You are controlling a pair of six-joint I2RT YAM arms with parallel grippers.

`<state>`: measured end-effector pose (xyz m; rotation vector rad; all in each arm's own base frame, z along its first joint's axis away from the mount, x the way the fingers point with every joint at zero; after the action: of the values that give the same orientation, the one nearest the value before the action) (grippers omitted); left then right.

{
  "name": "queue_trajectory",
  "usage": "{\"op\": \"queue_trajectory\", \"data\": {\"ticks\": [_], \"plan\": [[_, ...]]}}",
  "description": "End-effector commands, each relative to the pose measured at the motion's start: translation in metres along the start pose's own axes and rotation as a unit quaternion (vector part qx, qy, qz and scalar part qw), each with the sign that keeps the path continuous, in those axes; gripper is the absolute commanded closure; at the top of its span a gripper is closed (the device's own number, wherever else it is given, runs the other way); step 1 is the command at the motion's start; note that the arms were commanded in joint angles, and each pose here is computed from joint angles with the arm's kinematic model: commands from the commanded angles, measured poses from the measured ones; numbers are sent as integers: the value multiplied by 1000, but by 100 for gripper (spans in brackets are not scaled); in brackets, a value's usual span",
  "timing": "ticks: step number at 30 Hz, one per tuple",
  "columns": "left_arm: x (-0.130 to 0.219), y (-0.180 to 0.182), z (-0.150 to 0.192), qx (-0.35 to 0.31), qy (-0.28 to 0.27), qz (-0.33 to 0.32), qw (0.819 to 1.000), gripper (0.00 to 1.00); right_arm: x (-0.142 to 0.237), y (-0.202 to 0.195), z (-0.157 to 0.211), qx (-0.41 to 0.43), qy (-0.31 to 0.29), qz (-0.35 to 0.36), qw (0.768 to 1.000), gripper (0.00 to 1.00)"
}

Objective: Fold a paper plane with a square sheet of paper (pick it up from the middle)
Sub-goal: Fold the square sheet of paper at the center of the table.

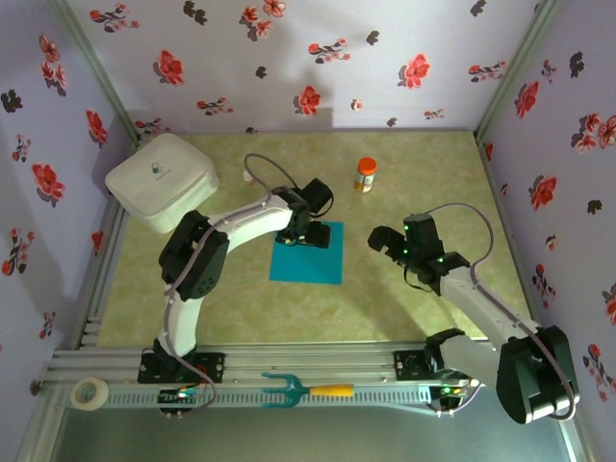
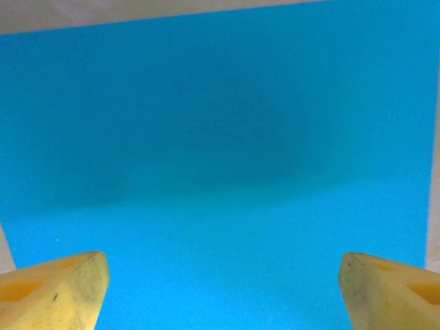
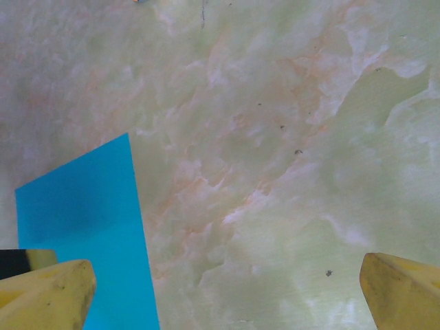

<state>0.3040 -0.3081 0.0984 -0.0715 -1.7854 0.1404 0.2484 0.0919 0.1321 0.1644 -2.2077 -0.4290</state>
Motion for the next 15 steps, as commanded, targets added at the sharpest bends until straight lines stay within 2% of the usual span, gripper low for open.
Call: {"op": "queue_trajectory", "data": {"ticks": [1, 15], "plan": [[-4, 9, 8, 9, 19, -47, 999, 12, 1, 1, 0, 1, -10, -12, 1000, 1], [-15, -5, 11, 10, 39, -37, 998, 8, -5, 1, 6, -12, 6, -20, 1000, 1]]}}
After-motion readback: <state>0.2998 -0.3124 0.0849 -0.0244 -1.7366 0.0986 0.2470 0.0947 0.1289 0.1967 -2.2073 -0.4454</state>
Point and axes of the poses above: each hand's point on the last joint's axis, 136 mm out from that joint toward the fingers, its own x axis back along the fingers, its own y axis along the line the jaws close on, z = x × y, the point moved 5 cm from there along x, back along the fingers, and after that the axes turned 15 degrees about x, right-handed, at the moved point
